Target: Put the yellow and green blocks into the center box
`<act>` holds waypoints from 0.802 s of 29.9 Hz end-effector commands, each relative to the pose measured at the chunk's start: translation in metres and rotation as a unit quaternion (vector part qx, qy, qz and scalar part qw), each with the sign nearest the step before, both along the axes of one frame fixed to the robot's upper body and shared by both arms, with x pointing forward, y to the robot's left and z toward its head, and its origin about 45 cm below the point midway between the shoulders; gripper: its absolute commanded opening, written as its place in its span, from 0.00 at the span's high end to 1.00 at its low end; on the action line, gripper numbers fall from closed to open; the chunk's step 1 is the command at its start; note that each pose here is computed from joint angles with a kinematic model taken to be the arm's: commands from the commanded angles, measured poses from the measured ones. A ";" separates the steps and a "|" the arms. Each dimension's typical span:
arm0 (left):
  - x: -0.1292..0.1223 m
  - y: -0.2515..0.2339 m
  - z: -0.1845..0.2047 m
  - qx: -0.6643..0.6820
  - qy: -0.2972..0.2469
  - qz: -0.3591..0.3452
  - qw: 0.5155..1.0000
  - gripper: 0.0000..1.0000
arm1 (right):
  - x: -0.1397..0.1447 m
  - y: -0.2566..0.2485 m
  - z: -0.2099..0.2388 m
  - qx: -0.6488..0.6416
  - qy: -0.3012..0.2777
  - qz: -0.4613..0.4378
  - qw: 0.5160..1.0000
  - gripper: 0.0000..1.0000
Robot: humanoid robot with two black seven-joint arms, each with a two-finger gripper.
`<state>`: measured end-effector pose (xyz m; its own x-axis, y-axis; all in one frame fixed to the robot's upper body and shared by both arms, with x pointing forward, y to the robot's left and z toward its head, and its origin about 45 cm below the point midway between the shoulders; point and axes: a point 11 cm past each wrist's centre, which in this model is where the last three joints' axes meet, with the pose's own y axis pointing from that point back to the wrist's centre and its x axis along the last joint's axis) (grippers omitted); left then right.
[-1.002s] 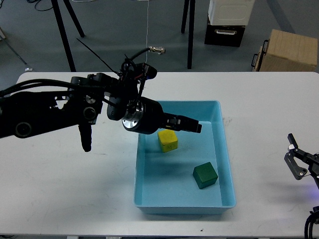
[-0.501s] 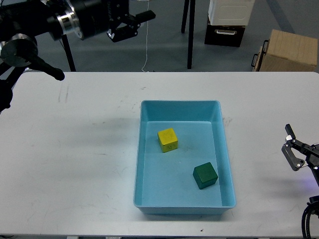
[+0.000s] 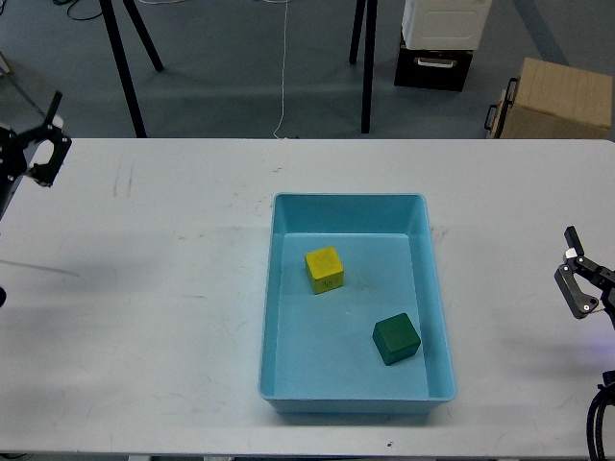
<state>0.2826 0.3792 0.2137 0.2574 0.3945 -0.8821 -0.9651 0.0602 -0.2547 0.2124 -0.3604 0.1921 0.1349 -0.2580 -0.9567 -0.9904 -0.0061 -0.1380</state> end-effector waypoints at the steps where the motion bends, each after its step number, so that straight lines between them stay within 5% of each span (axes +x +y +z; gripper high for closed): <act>1: -0.053 -0.004 -0.036 -0.077 0.041 0.038 0.995 0.00 | -0.004 -0.002 -0.005 0.000 0.010 -0.005 1.000 0.00; 9: -0.111 -0.004 -0.079 -0.102 0.119 0.074 0.985 0.00 | -0.012 0.003 -0.015 0.005 0.029 0.001 1.000 0.00; 24: -0.113 -0.010 -0.080 -0.104 0.125 0.064 0.985 0.00 | -0.019 0.036 -0.029 0.026 0.051 0.047 0.997 0.00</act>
<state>0.1674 0.3733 0.1331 -0.0228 0.2187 -0.9755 -0.9942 -0.1075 -0.0009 0.1936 -0.3254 0.1623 0.0537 -0.1996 -0.9784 -0.9952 -0.0913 -0.0360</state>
